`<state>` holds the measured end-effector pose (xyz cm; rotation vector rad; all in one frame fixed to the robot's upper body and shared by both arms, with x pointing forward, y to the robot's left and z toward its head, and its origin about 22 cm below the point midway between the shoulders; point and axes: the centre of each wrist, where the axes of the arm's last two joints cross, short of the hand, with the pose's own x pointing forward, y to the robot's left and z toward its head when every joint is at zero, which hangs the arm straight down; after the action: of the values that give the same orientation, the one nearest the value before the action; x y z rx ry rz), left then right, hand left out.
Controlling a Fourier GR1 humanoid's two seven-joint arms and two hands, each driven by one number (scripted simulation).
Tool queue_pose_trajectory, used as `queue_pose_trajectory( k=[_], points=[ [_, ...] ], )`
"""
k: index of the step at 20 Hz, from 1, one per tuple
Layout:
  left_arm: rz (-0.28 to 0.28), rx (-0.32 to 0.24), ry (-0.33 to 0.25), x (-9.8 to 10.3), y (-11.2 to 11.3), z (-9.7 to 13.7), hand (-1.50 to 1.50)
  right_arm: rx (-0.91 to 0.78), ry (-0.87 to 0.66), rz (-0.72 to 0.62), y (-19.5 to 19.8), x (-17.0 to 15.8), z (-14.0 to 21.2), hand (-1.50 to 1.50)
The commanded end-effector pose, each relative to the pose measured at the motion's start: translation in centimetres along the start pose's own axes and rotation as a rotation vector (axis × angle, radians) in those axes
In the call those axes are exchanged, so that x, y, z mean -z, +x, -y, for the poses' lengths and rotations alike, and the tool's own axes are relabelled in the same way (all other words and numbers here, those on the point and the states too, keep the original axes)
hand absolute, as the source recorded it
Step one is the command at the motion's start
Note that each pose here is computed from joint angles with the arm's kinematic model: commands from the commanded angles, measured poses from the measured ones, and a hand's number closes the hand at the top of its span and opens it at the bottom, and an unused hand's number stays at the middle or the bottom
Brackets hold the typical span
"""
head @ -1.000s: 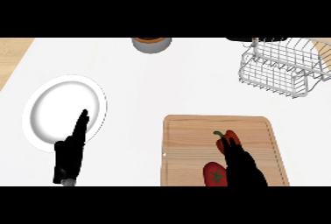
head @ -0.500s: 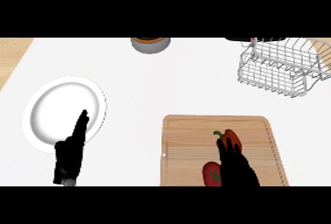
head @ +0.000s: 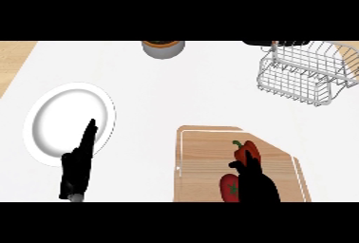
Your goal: Pick the tomato from the cutting board and place it in the tiered basket
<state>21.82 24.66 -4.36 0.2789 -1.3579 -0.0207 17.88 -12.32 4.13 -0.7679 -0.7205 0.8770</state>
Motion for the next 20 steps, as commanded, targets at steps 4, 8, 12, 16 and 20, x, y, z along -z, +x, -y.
queue_pose_trajectory(
  k=[4, 8, 12, 16, 20],
  points=[
    [-0.061, -0.022, -0.015, 0.5, 2.0, 0.9, 0.0, -0.05, 0.033, -0.093, 1.4, 1.2, -2.5, 1.5],
    [-0.063, -0.016, -0.026, 0.2, -1.7, 0.3, 0.0, -0.152, -0.04, -0.032, 1.2, 1.7, -2.1, 1.5],
    [-0.052, -0.015, -0.022, -1.4, -0.8, -0.4, 0.0, -0.192, -0.103, 0.018, -2.9, 3.6, 0.7, 1.5],
    [-0.056, -0.023, 0.006, -0.8, -0.8, -1.0, 0.0, -0.249, -0.143, 0.112, -11.6, 7.0, 8.9, 1.5],
    [-0.068, -0.022, -0.002, -0.7, -1.1, -0.2, 0.0, -0.155, -0.232, 0.178, -17.3, 8.7, 15.3, 1.5]
  ],
)
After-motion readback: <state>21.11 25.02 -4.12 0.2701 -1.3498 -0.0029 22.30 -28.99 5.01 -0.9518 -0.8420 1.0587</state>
